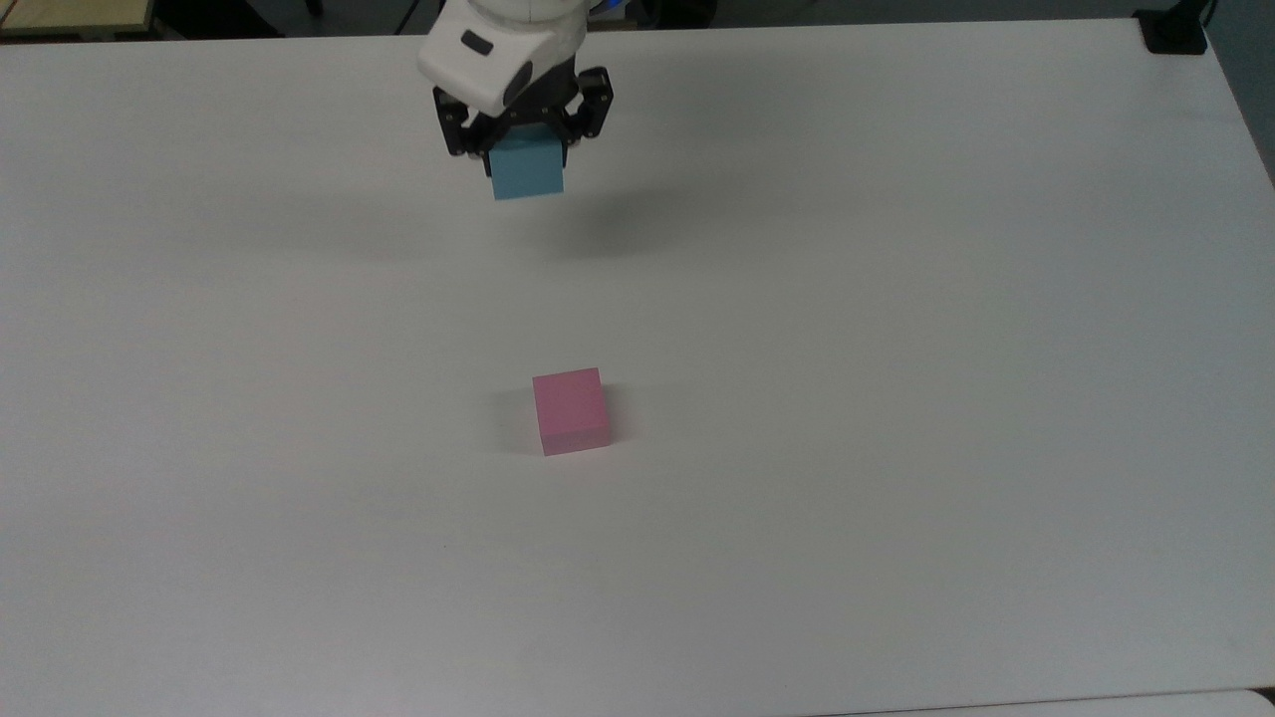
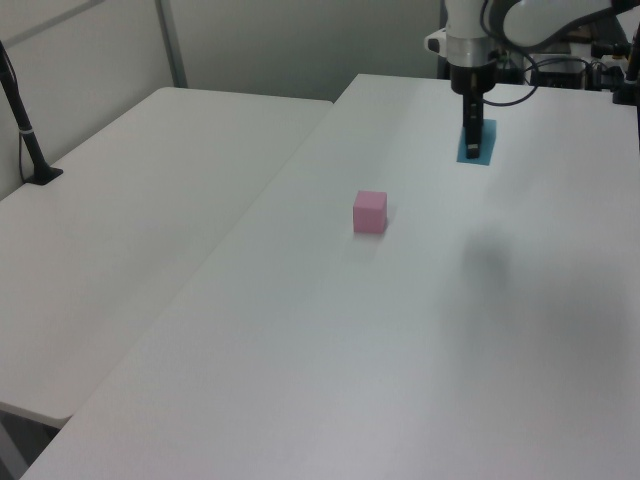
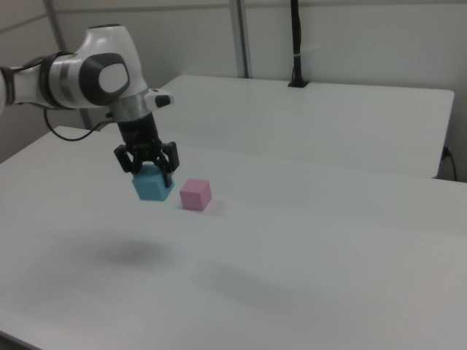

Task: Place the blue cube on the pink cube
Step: 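Lift the light-blue cube and carry it over the pink cube, then lower the light-blue cube onto the pink cube's top face, then open the gripper and raise it away from the stacked cubes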

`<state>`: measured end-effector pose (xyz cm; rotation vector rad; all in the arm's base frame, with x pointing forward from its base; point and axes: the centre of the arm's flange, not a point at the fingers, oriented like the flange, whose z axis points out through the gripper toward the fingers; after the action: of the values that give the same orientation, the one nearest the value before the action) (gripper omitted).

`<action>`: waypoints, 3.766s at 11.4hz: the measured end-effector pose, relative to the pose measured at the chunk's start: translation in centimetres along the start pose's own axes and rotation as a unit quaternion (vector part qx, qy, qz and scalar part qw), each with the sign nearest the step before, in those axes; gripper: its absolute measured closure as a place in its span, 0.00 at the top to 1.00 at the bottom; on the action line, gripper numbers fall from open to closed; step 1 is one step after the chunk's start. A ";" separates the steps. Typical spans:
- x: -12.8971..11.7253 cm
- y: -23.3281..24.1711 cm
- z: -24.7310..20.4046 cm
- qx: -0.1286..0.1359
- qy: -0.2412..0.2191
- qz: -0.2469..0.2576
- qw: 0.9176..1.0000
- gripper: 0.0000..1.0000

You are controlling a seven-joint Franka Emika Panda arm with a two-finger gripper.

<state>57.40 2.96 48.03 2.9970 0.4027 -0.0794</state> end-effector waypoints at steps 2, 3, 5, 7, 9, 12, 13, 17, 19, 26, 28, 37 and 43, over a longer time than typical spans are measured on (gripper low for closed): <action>4.6 0.5 0.3 -0.001 0.013 0.014 1.000 0.65; 7.1 0.8 1.3 0.000 0.015 0.022 1.000 0.65; 11.6 1.6 4.2 0.002 0.016 0.033 0.999 0.64; 13.9 2.0 5.0 0.001 0.027 0.042 0.999 0.64; 14.9 2.2 4.9 0.000 0.036 0.047 0.998 0.64; 15.3 1.9 5.8 0.001 0.030 0.045 0.999 0.64; 15.4 1.5 6.1 0.002 0.028 0.043 0.999 0.64; 15.8 1.0 6.6 0.002 0.032 0.051 0.998 0.64; 16.3 0.8 7.9 0.003 0.036 0.058 0.998 0.64; 16.5 0.7 9.1 0.004 0.031 0.061 0.998 0.82; 16.5 0.7 9.1 0.004 0.031 0.064 0.998 1.00; 2.9 2.2 -9.6 -0.011 0.055 0.096 0.994 1.00; -1.1 1.0 -9.9 0.013 0.014 0.098 0.995 1.00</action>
<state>56.96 2.93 57.99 3.0484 0.1089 -0.0266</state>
